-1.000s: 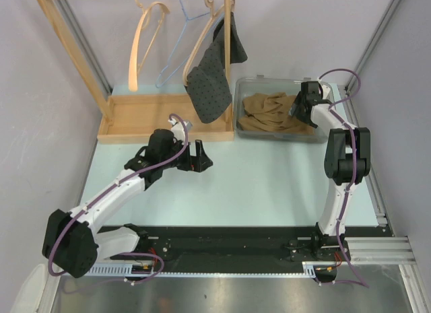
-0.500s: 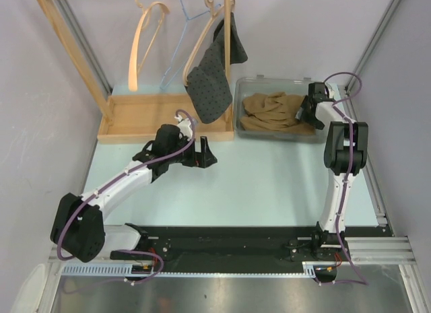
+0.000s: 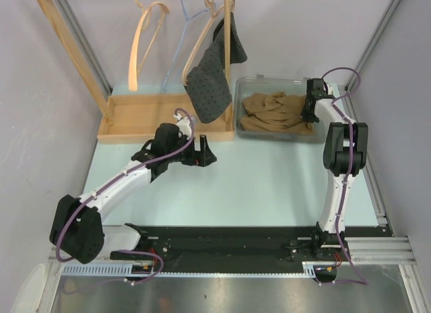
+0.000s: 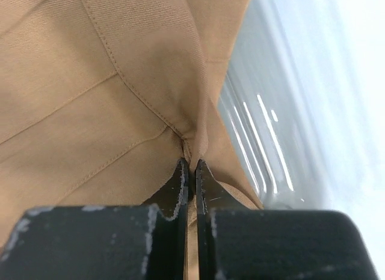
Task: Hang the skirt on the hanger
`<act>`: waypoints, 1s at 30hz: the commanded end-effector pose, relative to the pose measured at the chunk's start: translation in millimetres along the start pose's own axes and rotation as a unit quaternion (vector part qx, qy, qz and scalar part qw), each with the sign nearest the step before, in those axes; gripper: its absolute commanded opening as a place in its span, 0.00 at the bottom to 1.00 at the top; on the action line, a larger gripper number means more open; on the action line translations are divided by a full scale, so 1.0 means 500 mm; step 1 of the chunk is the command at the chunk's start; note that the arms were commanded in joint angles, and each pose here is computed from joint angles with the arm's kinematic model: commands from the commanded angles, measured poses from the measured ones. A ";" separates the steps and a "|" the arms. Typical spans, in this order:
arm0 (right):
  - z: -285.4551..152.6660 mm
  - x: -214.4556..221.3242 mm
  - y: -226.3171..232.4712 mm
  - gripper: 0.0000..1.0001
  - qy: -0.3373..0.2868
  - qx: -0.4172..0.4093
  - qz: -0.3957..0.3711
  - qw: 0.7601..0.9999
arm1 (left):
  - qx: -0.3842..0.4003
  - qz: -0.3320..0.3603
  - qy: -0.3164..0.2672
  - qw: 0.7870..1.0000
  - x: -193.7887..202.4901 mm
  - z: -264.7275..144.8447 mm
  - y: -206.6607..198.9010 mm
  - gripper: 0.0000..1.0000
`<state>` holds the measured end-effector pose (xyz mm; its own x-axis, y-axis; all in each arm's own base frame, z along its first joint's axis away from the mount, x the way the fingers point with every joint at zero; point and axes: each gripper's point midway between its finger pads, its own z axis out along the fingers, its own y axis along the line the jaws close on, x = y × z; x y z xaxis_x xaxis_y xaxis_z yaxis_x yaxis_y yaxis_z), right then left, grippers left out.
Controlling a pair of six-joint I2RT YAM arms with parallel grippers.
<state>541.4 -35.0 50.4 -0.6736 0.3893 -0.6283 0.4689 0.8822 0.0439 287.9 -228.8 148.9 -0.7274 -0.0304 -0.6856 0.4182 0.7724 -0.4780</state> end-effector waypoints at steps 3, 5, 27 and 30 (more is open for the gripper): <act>-0.271 -0.221 0.075 0.00 -0.161 -0.063 0.007 0.985 | -0.001 0.019 -0.058 0.998 -0.068 -0.042 -0.022 0.96; -0.369 -0.271 0.100 0.00 -0.208 -0.090 0.007 0.974 | -0.004 0.021 -0.064 0.998 -0.073 -0.050 -0.022 0.96; -1.166 -0.278 0.143 0.00 -0.447 -0.343 -0.020 0.826 | -0.127 0.043 -0.155 0.979 -0.117 -0.213 0.022 0.99; -1.223 -0.262 0.131 0.00 -0.455 -0.374 -0.019 0.808 | -0.138 0.044 -0.165 0.976 -0.123 -0.238 0.022 1.00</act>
<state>363.6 148.1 532.2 -0.0134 0.2083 -0.9780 -0.1640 0.9644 0.2076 271.3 -161.9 221.5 -0.5359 -0.1121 -0.8368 0.3130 0.8941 -0.3202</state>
